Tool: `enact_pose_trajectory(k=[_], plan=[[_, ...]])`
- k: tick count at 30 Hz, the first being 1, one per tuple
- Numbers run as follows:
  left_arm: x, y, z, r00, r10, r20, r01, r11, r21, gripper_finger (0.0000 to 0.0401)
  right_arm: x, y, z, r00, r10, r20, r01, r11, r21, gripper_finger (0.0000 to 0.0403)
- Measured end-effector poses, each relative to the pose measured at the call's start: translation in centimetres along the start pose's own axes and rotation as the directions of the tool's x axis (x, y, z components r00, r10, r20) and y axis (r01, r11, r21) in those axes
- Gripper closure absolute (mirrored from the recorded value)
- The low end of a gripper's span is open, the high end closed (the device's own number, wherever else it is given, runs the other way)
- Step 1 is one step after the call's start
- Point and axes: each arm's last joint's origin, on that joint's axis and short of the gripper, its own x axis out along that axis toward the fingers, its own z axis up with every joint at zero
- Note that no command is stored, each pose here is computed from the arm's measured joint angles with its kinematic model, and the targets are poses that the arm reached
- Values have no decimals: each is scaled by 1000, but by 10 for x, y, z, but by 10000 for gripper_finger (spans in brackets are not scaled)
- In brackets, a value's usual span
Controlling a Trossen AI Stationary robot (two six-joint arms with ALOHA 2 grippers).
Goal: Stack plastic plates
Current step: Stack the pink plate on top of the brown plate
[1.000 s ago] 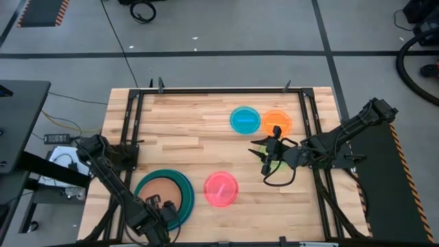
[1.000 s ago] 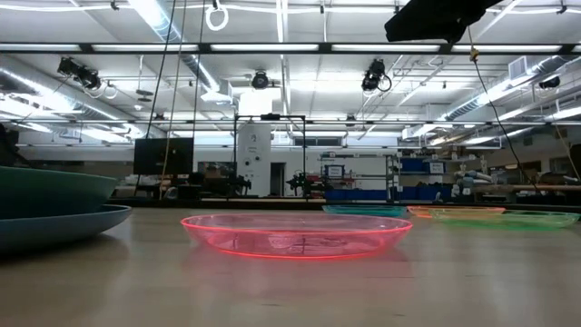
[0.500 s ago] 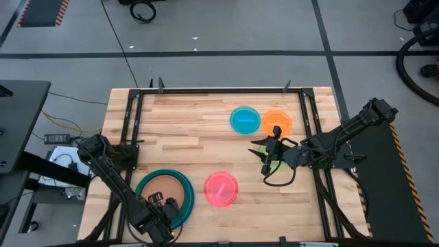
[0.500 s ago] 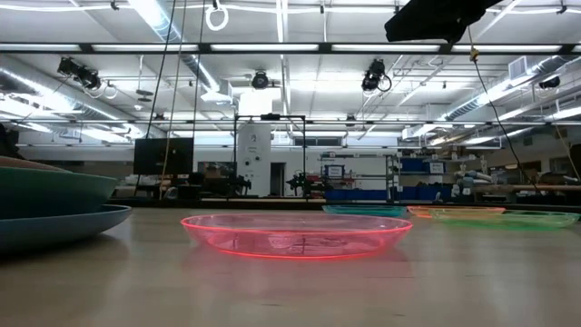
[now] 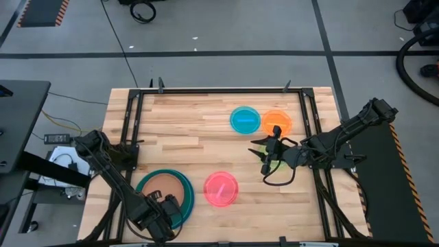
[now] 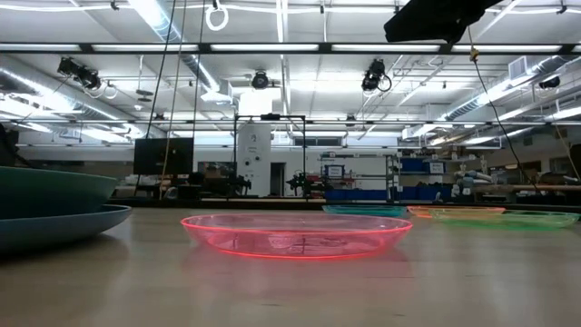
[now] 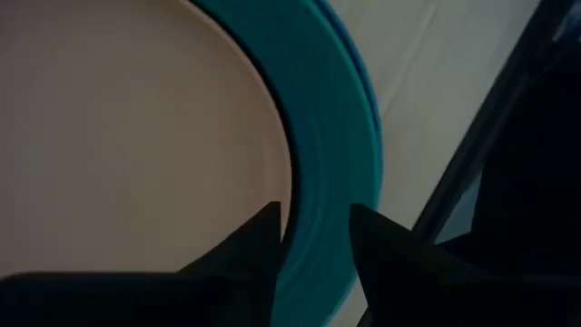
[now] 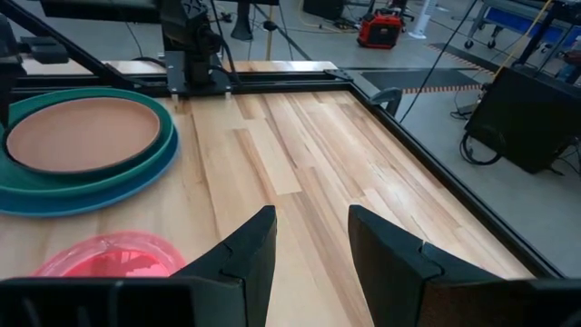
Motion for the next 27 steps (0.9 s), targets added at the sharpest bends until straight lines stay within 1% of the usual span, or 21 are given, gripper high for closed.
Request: enact_pose_trajectory(k=[3,7,11,14,16,18,21,23,25,27], plan=[[-1,-1,2,1000,-7,12,7,1000,30,260,0,0,0,1000,6,-1,-6,1000,0,253],[2,0,15,996,4,90,-11,996,84,260,0,0,0,1000,6,-1,-6,1000,0,253],[4,1,30,987,-4,163,-27,983,184,260,0,0,0,1000,7,-1,-7,1000,0,253],[6,-1,41,978,-36,204,-25,957,288,260,0,0,0,1000,7,-1,-7,1000,-1,253],[6,-3,49,970,-71,234,-13,941,337,260,0,0,0,1000,7,-2,-7,1000,-1,253],[8,-3,56,965,-83,249,-20,923,385,260,0,0,0,1000,7,-2,-7,1000,-1,253],[11,-3,67,958,-99,269,-30,899,437,260,0,0,0,1000,7,-2,-7,1000,-2,253],[15,-1,71,959,-88,268,-52,879,473,260,0,0,0,1000,7,-2,-7,1000,-4,253],[19,-2,77,955,-98,281,-57,867,496,260,0,0,0,1000,7,-2,-7,1000,-5,253],[26,-2,80,957,-87,277,-76,844,531,260,0,0,0,1000,7,-2,-7,1000,-7,253]])
